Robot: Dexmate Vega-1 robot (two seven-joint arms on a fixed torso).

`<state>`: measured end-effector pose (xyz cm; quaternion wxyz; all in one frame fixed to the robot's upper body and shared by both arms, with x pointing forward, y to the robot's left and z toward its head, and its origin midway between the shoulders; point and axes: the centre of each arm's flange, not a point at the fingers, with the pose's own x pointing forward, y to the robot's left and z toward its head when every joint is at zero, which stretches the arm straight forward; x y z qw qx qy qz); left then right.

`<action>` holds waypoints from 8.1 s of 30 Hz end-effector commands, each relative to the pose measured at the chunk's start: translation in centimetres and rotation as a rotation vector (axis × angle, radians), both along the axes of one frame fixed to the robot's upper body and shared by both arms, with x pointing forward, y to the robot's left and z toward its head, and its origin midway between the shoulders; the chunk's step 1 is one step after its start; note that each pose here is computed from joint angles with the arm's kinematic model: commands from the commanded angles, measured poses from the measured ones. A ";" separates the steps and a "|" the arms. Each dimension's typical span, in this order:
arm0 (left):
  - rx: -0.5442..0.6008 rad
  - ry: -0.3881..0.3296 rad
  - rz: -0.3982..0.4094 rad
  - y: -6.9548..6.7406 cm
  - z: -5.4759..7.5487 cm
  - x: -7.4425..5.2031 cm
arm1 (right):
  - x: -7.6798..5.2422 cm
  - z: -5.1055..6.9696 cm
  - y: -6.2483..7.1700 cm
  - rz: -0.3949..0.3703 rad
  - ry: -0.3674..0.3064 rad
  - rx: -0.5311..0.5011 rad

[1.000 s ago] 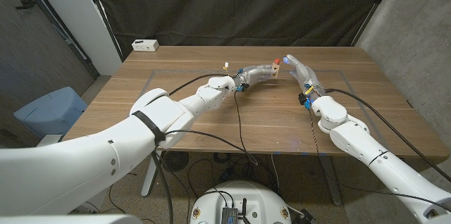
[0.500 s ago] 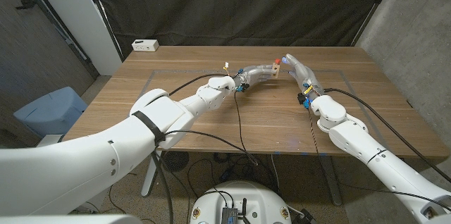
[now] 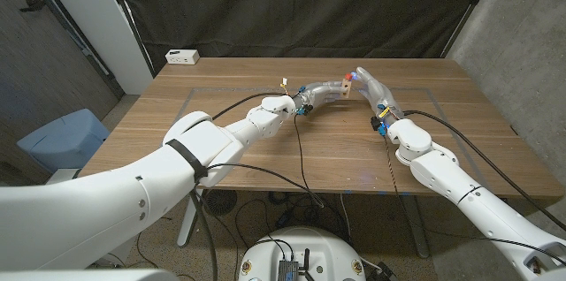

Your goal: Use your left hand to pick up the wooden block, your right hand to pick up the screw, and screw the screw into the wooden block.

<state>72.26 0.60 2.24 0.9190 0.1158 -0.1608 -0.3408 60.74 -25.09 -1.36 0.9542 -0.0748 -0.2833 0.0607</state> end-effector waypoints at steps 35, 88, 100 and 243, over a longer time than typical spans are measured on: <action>0.012 0.039 0.046 -0.1 -0.1 0.5 | 0.0 -0.6 0.2 -0.007 0.014 0.000; 0.024 0.039 0.043 -0.3 0.0 0.4 | -1.8 -1.1 0.9 -0.007 0.007 -0.034; 0.028 0.039 0.043 -0.3 0.0 0.4 | -1.9 -1.3 1.3 -0.001 0.010 -0.040; 0.016 0.001 -0.028 -0.6 -0.5 -0.3 | -1.8 -0.8 0.2 0.011 -0.006 0.008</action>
